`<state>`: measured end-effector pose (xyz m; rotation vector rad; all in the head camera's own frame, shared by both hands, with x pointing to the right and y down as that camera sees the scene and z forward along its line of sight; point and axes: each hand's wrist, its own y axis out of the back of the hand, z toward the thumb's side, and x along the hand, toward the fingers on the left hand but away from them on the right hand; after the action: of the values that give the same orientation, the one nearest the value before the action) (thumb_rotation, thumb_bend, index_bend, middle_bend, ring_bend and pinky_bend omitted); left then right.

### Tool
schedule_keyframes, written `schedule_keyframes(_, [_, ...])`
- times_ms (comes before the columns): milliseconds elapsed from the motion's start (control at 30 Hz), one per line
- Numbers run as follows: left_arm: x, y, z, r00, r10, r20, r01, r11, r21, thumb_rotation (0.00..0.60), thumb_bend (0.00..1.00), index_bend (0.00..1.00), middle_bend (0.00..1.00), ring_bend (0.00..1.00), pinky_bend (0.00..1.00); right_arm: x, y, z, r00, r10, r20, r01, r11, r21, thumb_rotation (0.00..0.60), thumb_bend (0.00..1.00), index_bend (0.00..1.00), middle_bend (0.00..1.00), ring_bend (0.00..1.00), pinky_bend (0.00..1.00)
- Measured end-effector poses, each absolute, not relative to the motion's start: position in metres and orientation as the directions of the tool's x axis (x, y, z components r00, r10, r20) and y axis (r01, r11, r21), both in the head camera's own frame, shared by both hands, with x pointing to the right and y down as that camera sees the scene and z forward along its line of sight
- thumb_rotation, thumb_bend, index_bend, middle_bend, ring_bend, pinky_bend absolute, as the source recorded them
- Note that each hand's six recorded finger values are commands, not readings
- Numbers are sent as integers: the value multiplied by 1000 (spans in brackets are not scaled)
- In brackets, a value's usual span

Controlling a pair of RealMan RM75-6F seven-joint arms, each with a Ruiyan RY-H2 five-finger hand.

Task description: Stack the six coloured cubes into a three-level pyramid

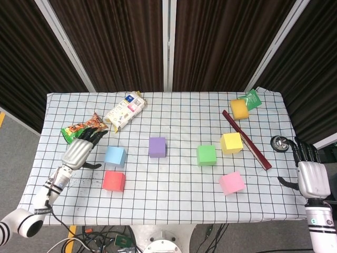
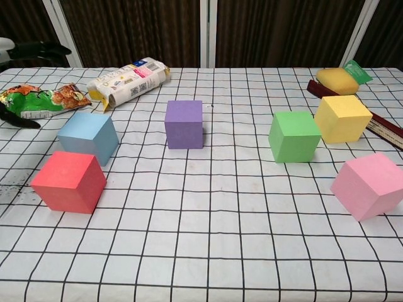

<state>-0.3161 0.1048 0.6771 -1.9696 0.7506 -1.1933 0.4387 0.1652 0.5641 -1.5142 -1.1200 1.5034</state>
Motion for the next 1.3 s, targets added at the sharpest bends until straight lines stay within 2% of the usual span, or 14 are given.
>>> schedule_keyframes(767, [-281,104,725,438,-680,588,-68,-678,-732,600,0,36,185,0,38,441,165,570,-51,914,-403,124,-395,-910,600,0,0,0,0,0])
schedule_keyframes(1000, [-284,104,735,420,-687,593,-60,-673,-737,600,0,48,271,0,38,438,164,572,-41,912,-408,120,-401,-908,600,0,0,0,0,0])
schedule_keyframes(1300, [-277,97,737,429,-698,573,-100,-667,-738,600,8,123,426,24,49,440,165,576,-47,906,-421,112,-414,-904,600,0,0,0,0,0])
